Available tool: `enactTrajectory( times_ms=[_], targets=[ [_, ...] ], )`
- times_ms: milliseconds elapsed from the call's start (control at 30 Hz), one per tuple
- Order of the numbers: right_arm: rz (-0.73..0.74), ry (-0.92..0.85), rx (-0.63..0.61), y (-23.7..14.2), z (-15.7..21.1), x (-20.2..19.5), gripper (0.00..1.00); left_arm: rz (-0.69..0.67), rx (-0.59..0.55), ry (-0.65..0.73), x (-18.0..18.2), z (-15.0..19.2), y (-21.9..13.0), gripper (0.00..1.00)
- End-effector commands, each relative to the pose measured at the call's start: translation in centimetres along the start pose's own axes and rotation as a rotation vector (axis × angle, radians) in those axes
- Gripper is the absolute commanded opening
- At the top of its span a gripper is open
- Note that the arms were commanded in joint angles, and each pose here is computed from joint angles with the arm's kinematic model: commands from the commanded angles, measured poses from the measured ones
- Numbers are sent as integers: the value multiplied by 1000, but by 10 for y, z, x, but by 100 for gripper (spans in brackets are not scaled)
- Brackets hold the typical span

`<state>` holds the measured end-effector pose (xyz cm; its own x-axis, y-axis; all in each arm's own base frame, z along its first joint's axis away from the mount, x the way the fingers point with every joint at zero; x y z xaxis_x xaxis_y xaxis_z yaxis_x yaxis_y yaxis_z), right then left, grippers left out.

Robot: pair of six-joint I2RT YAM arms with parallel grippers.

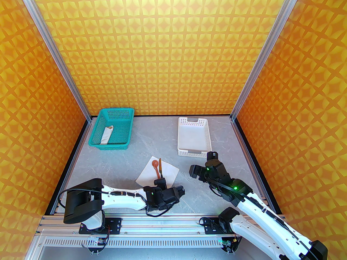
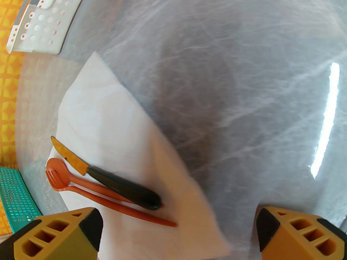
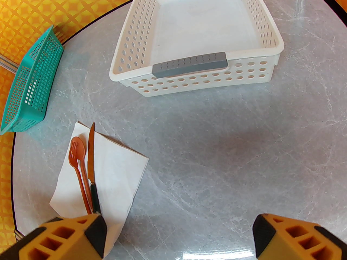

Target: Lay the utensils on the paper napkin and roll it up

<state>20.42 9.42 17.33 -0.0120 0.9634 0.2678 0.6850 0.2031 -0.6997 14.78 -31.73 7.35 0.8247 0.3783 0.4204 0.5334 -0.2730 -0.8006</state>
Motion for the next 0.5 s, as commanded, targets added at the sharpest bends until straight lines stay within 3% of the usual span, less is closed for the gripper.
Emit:
enactTrajectory(
  times_ms=[0,233,467],
  targets=[
    [10,-10,-23,-5,-9,0,94,-2,-26,9,6,-9,1,99],
    [-21,-26,-1,-3,-4,4,93,-23,-43,-9,22,-10,0,99],
    [-128,-66,47,-2,2,19,84,-38,-78,-37,40,-12,-4,99]
  ],
)
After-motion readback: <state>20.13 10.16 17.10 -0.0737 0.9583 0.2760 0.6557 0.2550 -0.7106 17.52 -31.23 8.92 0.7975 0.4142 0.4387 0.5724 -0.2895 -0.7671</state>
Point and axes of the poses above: each hand's point on the last joint's axis, 136 mm out from that joint toward the fingers, its own y axis out along the fingers, its own x axis along the line the jaws close on, z = x × y, the point moved 4 cm from there along -y, back along the fingers, and after that the axes turned 7 degrees about -y, right-handed, at the moved point
